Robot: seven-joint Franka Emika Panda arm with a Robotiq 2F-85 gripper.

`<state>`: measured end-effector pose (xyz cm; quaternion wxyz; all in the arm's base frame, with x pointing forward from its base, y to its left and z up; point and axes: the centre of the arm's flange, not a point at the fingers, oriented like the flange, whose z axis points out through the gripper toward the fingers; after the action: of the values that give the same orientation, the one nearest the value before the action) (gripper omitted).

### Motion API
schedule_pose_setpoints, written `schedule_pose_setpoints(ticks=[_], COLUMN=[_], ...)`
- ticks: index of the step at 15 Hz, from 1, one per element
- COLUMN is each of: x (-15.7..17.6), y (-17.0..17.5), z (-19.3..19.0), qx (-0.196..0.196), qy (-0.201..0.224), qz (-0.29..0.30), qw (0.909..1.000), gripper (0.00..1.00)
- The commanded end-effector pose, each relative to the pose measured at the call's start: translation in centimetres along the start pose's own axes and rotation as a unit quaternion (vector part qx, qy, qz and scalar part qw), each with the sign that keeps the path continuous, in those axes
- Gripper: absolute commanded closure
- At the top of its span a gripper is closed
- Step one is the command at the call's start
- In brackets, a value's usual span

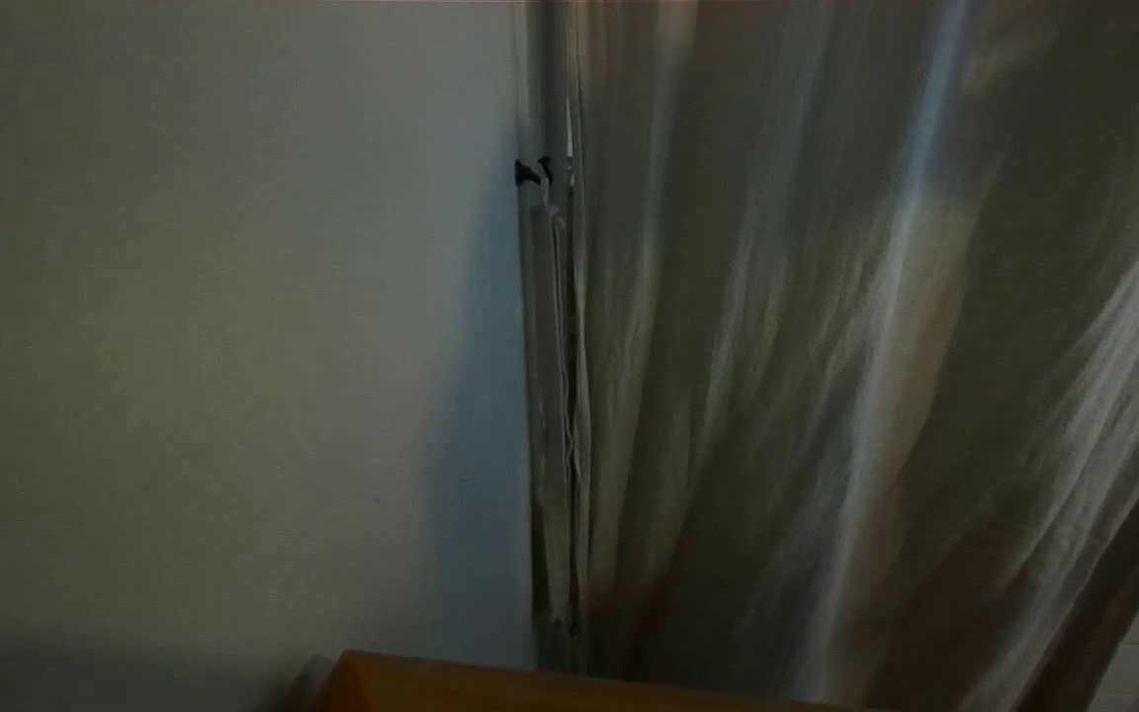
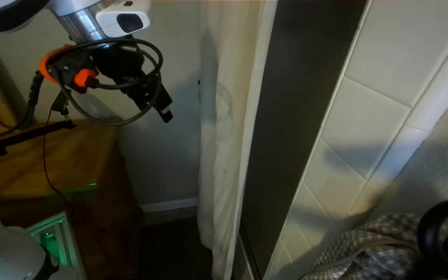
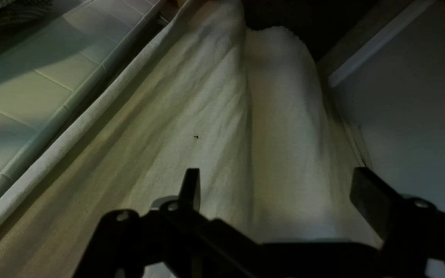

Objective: Close the curtain

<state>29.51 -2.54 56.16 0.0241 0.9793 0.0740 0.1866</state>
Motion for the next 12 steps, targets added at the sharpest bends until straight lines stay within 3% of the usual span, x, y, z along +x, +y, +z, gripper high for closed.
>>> schedule_pose_setpoints(ticks=[1,6,9,12], x=[-1.7,-4.4,-5.1,-5.4], y=[2.4,9.0,13.3,16.9], z=[-0.7,-1.9,-1.9,-1.8], qx=[0.034,0.025,-0.009,-0.020], qy=[0.030,0.077,0.101,0.147], qz=[0.003,-0.017,-0.022,-0.047], qw=[0.9990,0.9966,0.9946,0.9879], gripper=[0.00,0.00,0.00,0.00])
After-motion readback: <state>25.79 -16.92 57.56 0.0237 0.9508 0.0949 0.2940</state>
